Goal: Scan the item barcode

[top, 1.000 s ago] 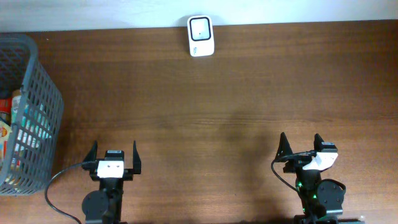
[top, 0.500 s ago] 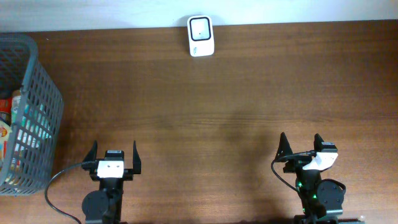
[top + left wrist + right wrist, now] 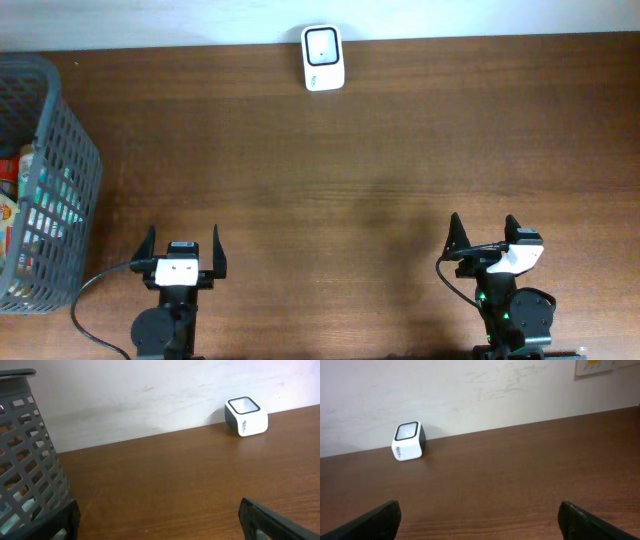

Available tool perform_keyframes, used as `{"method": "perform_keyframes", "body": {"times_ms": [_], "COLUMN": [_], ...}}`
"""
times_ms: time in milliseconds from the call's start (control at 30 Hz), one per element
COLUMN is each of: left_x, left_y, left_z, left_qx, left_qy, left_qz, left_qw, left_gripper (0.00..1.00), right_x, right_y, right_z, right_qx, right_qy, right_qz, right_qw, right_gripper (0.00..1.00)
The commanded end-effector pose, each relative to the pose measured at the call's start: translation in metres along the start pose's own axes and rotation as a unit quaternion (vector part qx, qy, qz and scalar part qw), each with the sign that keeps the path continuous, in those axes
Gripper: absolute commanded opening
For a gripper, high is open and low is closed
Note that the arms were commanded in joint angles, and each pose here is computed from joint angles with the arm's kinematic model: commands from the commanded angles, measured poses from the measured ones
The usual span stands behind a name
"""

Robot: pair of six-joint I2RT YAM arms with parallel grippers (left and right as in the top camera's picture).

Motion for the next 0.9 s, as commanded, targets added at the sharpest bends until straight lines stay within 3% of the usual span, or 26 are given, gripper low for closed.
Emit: {"method": "perform_keyframes", "body": {"times_ms": [0,233,400,867], "left_x": [-0.018,-0.037,-0.072,-0.238], "left_y": [0.004,0.009,0.013,-0.014], "left_z": [0.003,0.005,0.009,0.040], "left_qx": [0.002,0.011,0.030,0.092], "left_qy": [0.002,0.003,0.002,0.007], "left_qz": [-0.027,-0.044,-0.051,0.051], "left_qw": [1.000,0.999,0.998,0.994], "left_gripper": [0.99,0.99,0.99,0.99], "right_x": [0.003,0.003,0.003,0.003], "right_y": [0.000,0.000,0.000,0.000], "right_z": [0.001,0.001,0.001,0.001], "right_qx": [-0.004,-0.004,-0.004,-0.004], "right_qy": [0.002,0.002,0.002,0.002], "right_qz": [0.003,0.003,0.003,0.003], "right_qw": [1.000,1.000,1.000,1.000], "right_gripper": [0.99,0.99,0.99,0.99]}}
Point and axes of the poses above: each gripper's point midway between its finger pads, its own y axis back along the fingers, its own z axis along the line the jaws close on, x = y × z, the point moved 8 cm from there along y, back along the fingers, and after that the axes turned 2 degrees about -y, right-handed, at the moved point
